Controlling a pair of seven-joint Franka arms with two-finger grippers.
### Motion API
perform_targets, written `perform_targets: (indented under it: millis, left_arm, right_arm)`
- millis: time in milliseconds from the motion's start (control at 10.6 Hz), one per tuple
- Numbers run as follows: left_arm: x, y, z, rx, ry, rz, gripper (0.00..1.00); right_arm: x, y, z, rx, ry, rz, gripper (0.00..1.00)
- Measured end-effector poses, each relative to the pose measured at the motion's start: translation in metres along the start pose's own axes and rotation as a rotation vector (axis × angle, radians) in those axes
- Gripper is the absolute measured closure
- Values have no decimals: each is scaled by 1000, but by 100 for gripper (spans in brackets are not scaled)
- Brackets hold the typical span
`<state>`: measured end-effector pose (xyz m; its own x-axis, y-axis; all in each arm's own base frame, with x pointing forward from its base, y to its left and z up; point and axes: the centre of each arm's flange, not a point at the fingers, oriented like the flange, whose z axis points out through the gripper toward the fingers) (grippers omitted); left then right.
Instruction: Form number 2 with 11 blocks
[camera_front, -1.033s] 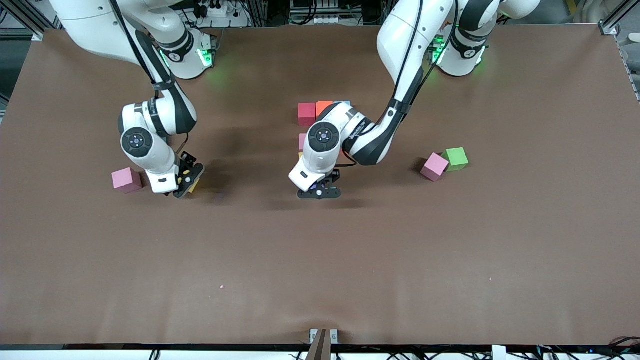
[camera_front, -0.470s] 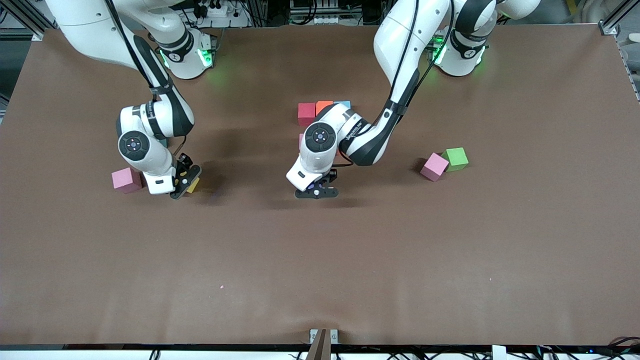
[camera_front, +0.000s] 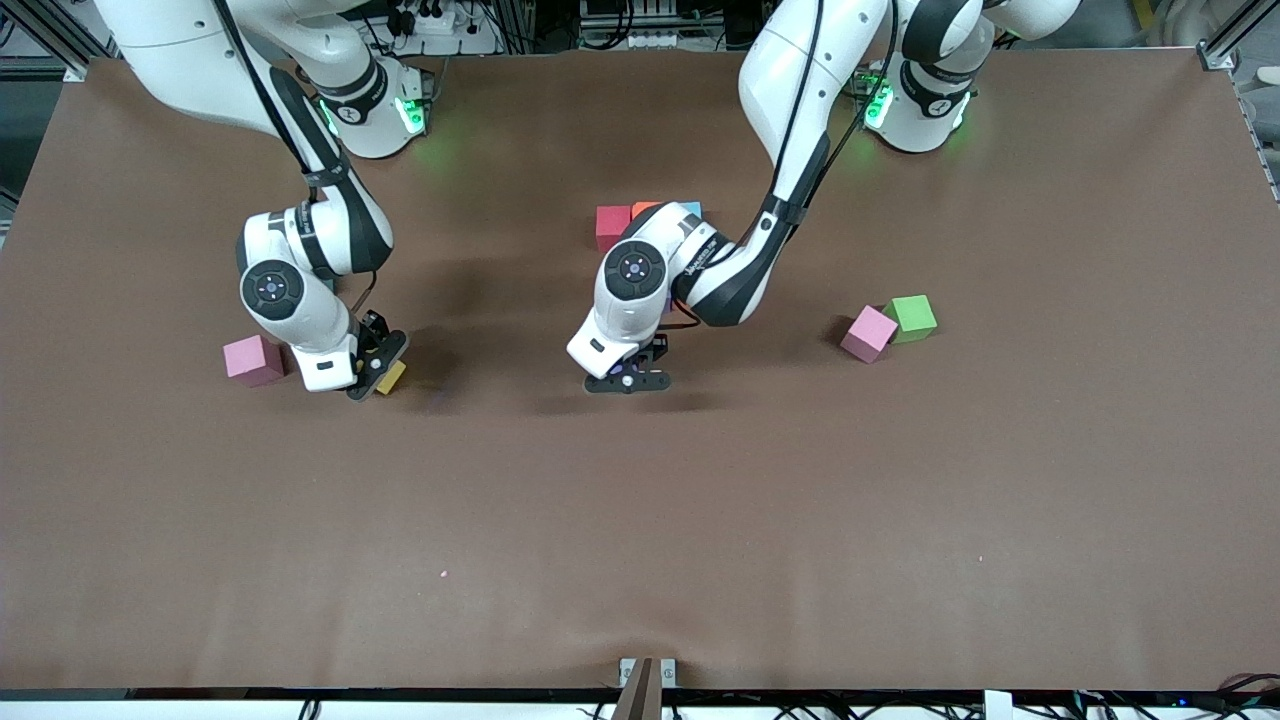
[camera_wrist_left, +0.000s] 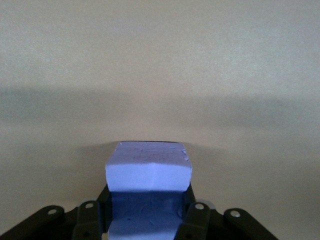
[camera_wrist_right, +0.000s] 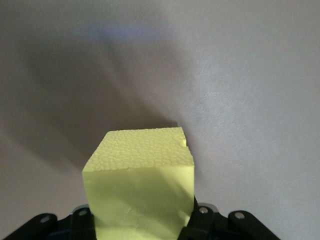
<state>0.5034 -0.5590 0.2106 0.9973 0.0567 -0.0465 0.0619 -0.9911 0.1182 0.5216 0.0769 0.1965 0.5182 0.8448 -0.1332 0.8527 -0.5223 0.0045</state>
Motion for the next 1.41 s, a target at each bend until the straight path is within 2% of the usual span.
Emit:
perform_targets:
  millis: [376, 657, 751, 1033, 1409]
  left_arm:
    - [-3, 1, 3, 7, 0, 8, 41]
    - [-2, 1, 3, 10, 0, 10, 4]
    - [-2, 0, 2, 13, 0, 10, 0]
    - [10, -1, -25, 11, 21, 1, 0]
    - [26, -22, -121, 11, 23, -31, 0]
  right_arm:
    - [17, 0, -14, -21, 26, -37, 42]
    - [26, -2, -19, -25, 32, -53, 47]
    - [29, -2, -21, -26, 34, -58, 47]
    - [49, -9, -33, -35, 41, -92, 47]
    - [94, -34, -62, -54, 43, -176, 47]
